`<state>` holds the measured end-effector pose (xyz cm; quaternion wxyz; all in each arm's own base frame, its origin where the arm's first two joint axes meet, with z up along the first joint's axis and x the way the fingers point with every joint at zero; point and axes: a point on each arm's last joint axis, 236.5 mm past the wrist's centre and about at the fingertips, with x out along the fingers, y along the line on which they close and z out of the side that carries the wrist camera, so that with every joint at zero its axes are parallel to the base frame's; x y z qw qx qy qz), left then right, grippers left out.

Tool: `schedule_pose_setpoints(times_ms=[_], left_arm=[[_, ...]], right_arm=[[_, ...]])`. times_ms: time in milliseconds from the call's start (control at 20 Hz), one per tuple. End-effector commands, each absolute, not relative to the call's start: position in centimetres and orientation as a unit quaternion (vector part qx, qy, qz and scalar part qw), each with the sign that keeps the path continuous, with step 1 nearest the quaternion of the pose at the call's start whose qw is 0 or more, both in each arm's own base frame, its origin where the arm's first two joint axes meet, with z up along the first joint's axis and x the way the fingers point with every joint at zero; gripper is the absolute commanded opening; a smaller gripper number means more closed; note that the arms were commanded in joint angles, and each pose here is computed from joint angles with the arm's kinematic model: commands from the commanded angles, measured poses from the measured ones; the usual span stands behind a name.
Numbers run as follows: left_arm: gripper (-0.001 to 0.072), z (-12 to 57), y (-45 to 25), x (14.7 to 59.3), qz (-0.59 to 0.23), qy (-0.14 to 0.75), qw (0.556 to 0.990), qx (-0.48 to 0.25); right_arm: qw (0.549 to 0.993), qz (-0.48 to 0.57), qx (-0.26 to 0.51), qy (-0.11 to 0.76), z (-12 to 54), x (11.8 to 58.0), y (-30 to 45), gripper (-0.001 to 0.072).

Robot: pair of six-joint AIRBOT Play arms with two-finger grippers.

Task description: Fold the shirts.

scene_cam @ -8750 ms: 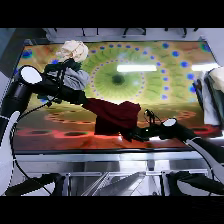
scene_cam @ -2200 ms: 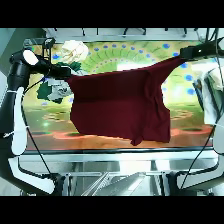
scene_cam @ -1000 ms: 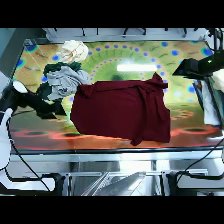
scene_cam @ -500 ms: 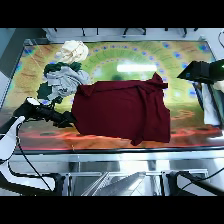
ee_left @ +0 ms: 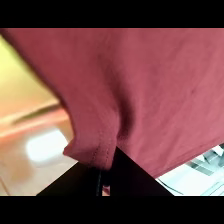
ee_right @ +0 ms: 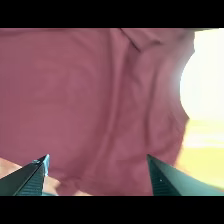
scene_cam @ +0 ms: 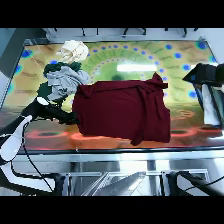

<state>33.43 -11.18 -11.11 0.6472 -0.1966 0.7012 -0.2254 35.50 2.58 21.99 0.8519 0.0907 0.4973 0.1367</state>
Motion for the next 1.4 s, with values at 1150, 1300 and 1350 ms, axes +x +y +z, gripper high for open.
schedule_pose_setpoints(times_ms=[1150, 1300, 1350], left_arm=[[0.0016, 0.3, -13.7, 32.7, -0.241, 0.634, 0.711, -0.187], [0.0016, 0.5, -13.8, 32.6, -0.242, 0.635, 0.708, -0.192], [0.0016, 0.8, -13.9, 32.4, -0.243, 0.639, 0.703, -0.194]], right_arm=[[0.693, 0.075, 0.415, 0.584, -10.0, 26.6, 1.7, 0.0536], [0.699, 0.082, 0.412, 0.579, -9.8, 27.1, 2.1, 0.0102], [0.699, 0.084, 0.413, 0.577, -9.6, 27.2, 2.1, 0.0027]])
